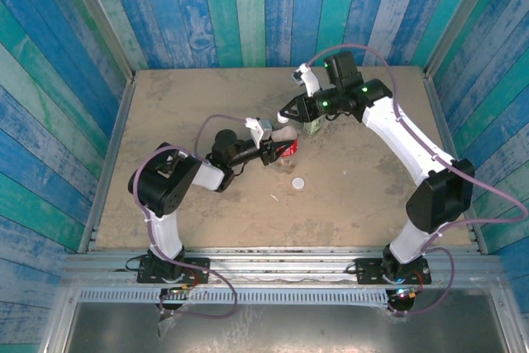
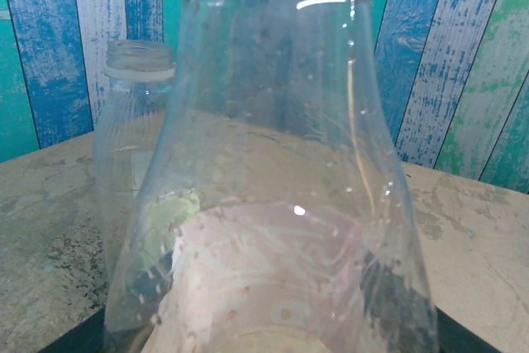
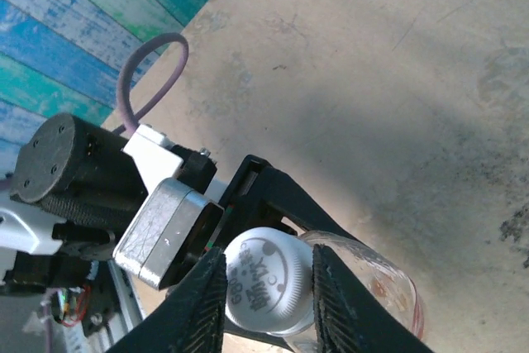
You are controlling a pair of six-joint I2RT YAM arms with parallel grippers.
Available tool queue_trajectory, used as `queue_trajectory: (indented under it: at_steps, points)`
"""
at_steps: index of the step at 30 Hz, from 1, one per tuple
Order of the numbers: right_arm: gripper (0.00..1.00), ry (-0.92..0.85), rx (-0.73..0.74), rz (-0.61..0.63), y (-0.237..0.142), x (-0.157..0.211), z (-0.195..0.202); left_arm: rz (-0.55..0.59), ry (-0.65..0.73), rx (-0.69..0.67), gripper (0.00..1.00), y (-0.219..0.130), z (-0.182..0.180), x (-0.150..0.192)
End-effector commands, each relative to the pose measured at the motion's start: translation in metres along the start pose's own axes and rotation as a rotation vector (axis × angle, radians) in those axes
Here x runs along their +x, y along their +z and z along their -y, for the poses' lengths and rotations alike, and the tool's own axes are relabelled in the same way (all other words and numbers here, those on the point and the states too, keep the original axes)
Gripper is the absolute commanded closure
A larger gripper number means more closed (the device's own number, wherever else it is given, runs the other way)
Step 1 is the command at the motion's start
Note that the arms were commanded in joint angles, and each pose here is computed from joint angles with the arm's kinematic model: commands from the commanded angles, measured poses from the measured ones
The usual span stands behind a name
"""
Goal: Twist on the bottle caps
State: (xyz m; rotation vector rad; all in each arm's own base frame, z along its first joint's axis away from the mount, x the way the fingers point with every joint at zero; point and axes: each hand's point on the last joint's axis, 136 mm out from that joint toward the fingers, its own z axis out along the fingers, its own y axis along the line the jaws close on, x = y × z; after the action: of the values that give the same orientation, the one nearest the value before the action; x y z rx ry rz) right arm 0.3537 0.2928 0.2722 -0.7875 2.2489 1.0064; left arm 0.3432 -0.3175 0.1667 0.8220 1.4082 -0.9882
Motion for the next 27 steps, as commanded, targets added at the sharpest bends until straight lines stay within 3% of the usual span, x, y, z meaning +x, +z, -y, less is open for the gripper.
queue_trajectory:
  at_steps: [1,10,20,27]
  points:
    - [0.74,0.026,-0.046,-0.040,0.003,0.006,-0.007,-0.266,-0.215,-0.052,0.57,-0.016,-0.005,0.087]
    - [0.75,0.063,-0.094,-0.081,-0.001,0.030,-0.020,-0.267,-0.232,-0.075,0.57,-0.016,-0.013,0.088]
    - [0.71,-0.005,-0.105,-0.048,-0.020,0.034,-0.049,-0.267,-0.209,-0.084,0.57,-0.018,-0.014,0.083]
    - [0.48,-0.167,0.027,0.004,-0.041,0.032,-0.040,-0.264,-0.123,-0.094,0.57,-0.021,-0.015,0.072]
